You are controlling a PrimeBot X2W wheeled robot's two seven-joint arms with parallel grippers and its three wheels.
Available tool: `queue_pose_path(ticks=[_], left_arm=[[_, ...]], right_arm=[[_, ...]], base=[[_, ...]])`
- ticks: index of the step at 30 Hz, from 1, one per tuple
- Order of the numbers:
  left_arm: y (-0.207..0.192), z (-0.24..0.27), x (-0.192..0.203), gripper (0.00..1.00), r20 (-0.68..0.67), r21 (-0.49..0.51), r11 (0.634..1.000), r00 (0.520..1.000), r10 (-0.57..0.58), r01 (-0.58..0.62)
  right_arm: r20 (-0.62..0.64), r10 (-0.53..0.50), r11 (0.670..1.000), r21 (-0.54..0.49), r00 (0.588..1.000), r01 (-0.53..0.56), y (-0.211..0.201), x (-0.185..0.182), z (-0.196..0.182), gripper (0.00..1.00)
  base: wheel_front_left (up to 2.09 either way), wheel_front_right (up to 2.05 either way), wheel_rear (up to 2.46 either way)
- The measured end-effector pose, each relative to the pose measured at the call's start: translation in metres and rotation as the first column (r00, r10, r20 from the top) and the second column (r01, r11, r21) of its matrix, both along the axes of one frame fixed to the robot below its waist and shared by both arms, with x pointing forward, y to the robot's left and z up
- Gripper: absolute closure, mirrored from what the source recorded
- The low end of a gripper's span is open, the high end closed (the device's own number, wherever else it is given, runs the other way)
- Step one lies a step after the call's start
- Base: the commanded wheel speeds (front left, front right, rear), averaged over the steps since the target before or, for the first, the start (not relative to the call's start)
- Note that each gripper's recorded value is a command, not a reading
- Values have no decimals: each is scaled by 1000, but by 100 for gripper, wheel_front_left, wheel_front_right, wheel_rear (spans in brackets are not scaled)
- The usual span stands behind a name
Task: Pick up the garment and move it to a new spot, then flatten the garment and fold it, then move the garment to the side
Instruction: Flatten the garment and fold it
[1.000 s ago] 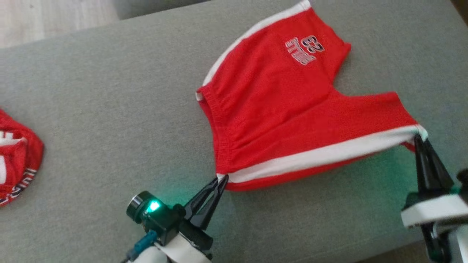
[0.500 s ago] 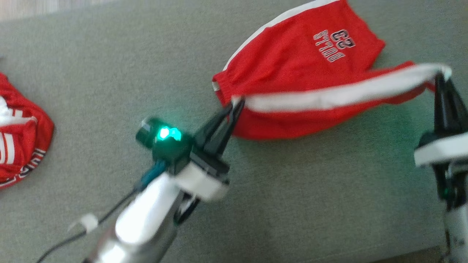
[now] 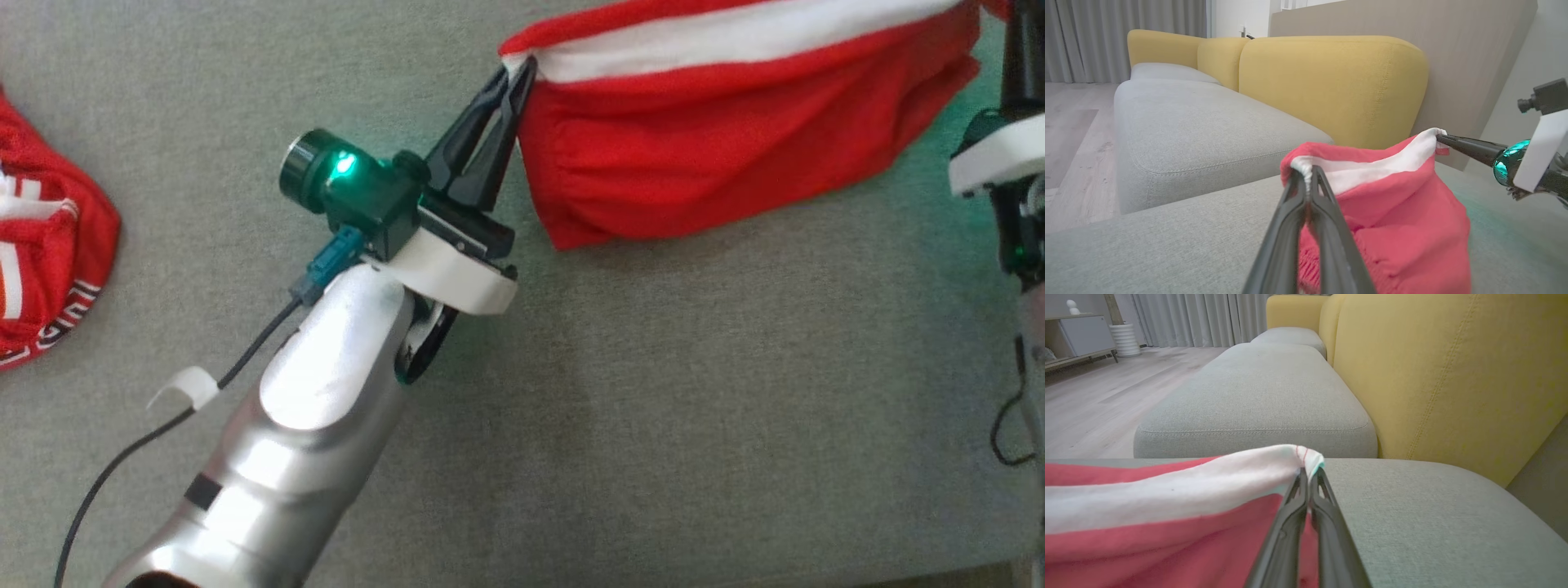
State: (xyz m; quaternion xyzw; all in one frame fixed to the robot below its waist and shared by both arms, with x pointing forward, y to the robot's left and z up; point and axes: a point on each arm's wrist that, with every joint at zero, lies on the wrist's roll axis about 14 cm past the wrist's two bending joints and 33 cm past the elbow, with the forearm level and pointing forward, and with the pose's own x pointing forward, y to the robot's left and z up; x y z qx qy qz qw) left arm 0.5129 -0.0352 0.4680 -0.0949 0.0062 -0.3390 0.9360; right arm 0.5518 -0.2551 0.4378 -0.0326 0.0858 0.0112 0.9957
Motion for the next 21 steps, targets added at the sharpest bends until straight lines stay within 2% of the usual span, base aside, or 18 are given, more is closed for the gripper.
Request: queue_pose_path(ticks=[1,2,3,6,10,16,21], left_arm=[[2,-1,3,73,-3,-1,1000,1000,11,-11],[2,-1,3,6,-3,-1,1000,1000,11,-11],[4,-3,5,0,-7,1,1000,1000,21,-21],[14,-5,10,0,-14,-1,998,998,61,-61],[22,1,9,0,8,-3,996,996,90,-90],[44,4,-13,0,23,-5,981,981,192,-192],[71,3,-35,0,6,-9,955,956,295,-295]], right_arm=[[0,-1,1000,3,1000,1,1,4,-3,0],[0,-1,1000,3,1000,1,1,4,-3,0],[9,0,1000,9,1000,0,2,8,-4,0],[29,12,999,42,1000,-13,13,18,-5,0],[-6,25,998,64,1000,-25,21,16,-20,0],[-76,-12,996,93,997,19,9,8,-41,0],[-161,-15,993,110,987,33,10,8,-59,0]], base=[[0,0,0],[0,0,0],[0,0,0],[0,0,0],[0,0,0],[0,0,0],[0,0,0]])
